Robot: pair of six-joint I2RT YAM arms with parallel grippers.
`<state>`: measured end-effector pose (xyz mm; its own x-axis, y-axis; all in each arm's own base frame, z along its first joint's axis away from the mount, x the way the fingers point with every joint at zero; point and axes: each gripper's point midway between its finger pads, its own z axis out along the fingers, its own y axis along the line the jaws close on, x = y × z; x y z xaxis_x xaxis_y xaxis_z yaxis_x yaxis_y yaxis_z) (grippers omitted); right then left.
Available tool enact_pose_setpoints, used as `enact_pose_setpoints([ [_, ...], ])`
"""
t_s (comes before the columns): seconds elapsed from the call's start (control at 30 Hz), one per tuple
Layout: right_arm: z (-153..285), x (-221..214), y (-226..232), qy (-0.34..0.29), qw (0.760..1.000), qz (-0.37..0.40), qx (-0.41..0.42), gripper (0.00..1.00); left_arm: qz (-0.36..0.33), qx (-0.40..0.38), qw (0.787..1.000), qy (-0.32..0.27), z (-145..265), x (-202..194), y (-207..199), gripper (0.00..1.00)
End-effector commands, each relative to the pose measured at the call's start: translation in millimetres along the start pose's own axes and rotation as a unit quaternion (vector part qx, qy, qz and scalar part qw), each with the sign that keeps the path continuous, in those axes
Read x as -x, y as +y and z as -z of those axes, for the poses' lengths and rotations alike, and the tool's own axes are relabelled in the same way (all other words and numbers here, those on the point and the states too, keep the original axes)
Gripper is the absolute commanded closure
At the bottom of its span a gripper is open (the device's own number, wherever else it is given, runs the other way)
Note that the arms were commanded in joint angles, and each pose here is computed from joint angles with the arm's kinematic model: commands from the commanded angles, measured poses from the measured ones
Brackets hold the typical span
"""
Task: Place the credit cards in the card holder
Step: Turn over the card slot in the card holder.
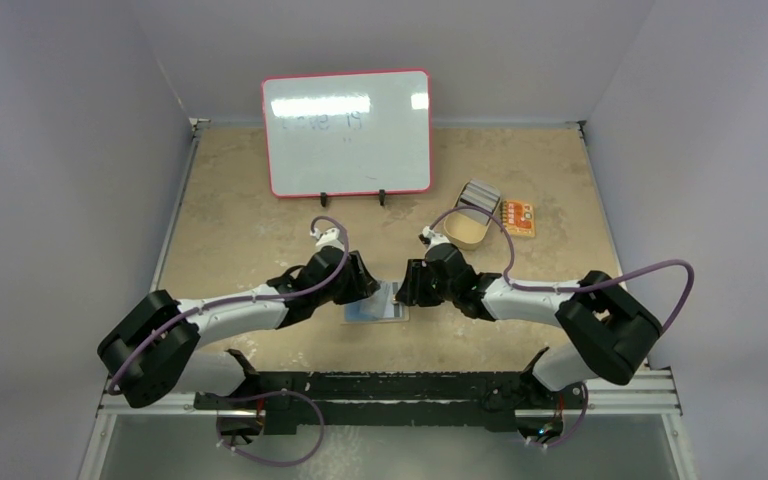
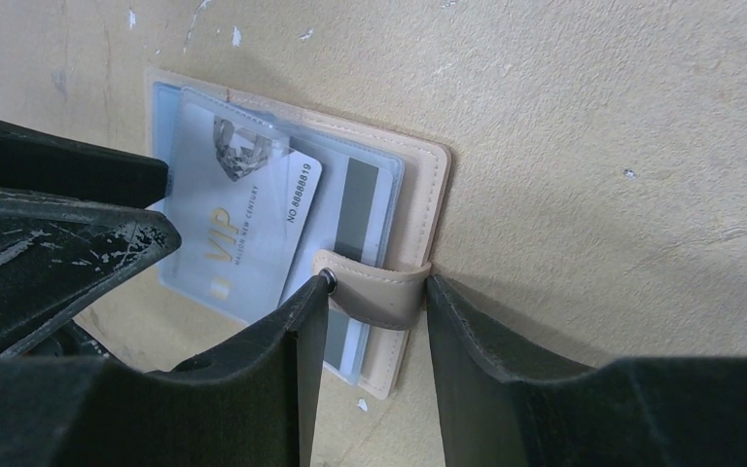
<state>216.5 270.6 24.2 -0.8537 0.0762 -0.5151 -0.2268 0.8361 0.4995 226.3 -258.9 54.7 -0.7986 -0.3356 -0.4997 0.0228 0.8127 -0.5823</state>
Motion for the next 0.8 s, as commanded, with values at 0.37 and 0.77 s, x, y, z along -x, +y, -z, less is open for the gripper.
enact_pose_setpoints([
  [0.37, -1, -6, -11, 0.004, 1.000, 0.007, -0.025, 0.55, 0.038, -0.099, 0.994, -0.016, 15, 16, -51, 0.54],
  [0.77, 15, 8, -19, -0.020, 0.998, 0.004, -0.065, 0.54, 0.056, -0.154, 0.987, -0.002, 13, 14, -74, 0.54],
])
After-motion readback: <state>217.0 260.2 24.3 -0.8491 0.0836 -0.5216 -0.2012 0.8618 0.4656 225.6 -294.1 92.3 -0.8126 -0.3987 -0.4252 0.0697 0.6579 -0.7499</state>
